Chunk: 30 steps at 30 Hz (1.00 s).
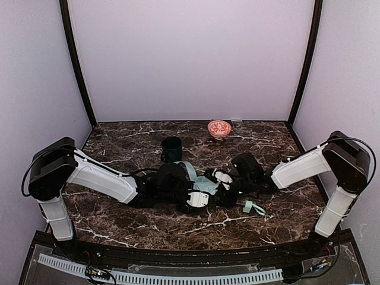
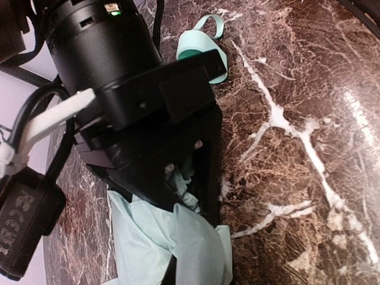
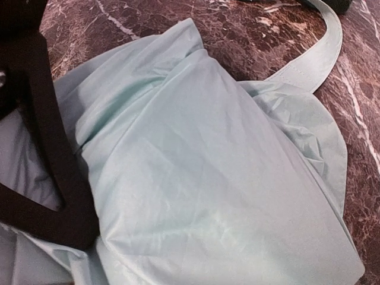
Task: Put away the umbrella
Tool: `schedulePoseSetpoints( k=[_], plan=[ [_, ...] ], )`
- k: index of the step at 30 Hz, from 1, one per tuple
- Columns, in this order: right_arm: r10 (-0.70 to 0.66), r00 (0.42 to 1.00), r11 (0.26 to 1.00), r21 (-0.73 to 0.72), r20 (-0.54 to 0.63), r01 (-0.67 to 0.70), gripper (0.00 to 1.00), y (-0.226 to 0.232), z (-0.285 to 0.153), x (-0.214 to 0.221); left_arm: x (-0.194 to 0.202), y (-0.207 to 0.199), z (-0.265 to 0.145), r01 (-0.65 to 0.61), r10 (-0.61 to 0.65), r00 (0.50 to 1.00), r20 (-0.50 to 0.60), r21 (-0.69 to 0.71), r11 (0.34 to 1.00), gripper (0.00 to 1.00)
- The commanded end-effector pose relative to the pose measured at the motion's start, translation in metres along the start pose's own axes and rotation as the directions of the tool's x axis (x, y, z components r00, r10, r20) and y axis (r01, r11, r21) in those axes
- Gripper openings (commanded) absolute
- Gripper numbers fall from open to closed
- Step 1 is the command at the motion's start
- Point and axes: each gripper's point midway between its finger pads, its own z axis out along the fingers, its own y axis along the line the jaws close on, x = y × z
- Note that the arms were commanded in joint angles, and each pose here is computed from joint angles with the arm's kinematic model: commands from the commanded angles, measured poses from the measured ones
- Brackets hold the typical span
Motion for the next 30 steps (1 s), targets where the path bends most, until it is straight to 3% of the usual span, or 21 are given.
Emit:
schedulePoseSetpoints(
  k=[1,7,12,24,27,30],
  plan=[
    [0.108,0.976,0.954,0.258,0.19,-0.156,0.0,-0.077,-0.028,-0.045,0.06,-0.122,0.007,-0.022,0.073,0.989,-0.125,0.367,0.93,0.0],
    [-0.067,0.992,0.959,0.28,0.11,0.034,0.0,-0.053,-0.016,-0.037,0.067,-0.111,0.014,0.029,0.033,0.985,-0.167,0.355,0.934,0.12],
    [-0.12,0.992,0.942,0.319,0.034,0.103,0.0,-0.056,-0.005,-0.027,0.049,-0.09,0.016,0.053,-0.008,0.988,-0.155,0.285,0.957,0.31],
    [-0.239,0.97,0.888,0.391,-0.051,0.24,0.0,-0.057,-0.006,-0.014,0.029,-0.085,-0.056,0.15,-0.089,0.976,-0.197,0.321,0.935,0.38],
    [-0.258,0.965,0.883,0.391,-0.053,0.258,0.0,-0.054,-0.006,-0.013,0.005,-0.06,-0.086,0.213,-0.189,0.977,-0.103,0.324,0.922,0.37],
    [-0.284,0.957,0.88,0.382,-0.054,0.282,0.0,-0.048,-0.006,-0.011,-0.021,0.015,-0.116,0.34,-0.373,0.918,0.136,0.216,0.915,0.35]
  ],
)
